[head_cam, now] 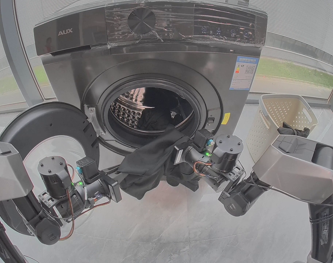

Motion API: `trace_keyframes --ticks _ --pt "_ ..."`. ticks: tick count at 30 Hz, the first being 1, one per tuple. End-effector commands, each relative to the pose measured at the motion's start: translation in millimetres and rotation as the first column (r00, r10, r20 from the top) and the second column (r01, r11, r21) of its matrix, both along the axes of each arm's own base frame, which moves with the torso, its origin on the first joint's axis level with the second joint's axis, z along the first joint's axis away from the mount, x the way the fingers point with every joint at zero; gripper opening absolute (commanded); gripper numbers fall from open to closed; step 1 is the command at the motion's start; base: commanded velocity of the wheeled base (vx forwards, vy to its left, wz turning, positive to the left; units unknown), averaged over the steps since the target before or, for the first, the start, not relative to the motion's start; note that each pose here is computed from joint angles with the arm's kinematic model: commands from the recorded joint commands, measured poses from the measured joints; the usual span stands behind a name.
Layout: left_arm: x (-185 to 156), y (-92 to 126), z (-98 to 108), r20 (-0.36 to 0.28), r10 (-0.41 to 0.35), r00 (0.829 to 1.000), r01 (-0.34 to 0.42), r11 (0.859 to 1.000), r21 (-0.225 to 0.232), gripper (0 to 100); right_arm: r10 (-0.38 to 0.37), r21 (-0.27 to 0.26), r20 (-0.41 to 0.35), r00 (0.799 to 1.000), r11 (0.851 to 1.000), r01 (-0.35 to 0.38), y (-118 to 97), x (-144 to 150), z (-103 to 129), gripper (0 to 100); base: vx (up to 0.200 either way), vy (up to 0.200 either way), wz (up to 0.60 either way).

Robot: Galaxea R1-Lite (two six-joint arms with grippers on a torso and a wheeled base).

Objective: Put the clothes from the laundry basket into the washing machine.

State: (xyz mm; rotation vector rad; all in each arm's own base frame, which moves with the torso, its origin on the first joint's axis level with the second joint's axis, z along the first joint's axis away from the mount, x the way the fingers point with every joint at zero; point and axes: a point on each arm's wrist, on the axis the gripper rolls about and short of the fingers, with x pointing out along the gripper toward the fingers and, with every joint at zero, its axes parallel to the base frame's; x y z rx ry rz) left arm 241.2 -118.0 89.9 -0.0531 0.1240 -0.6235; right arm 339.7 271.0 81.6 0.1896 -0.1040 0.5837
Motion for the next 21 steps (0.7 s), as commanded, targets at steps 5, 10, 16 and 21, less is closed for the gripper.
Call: trace_keyframes --ticks 5,10,16,21 --pt "-14 -6 -16 -0.076 -0.059 0.995 0.062 0.998 0.032 100 -0.007 0.018 0.022 1.0 1.0 0.006 -3 0 13 0 0.0 0.0 0.0" --pt "-17 -7 -19 -0.093 -0.112 0.989 0.116 0.993 0.034 100 -0.013 0.018 0.022 1.0 1.0 0.013 -4 4 15 0 0.0 0.0 0.0" --pt "-17 -6 -22 -0.107 -0.115 0.988 0.119 0.992 0.038 100 -0.019 0.025 0.031 0.999 1.0 0.018 -3 10 23 0 0.0 0.0 0.0" --pt "-4 -11 -21 -0.081 -0.099 0.992 0.101 0.995 0.024 100 0.011 0.035 0.042 0.999 0.999 -0.013 5 -2 30 0 0.0 0.0 0.0"
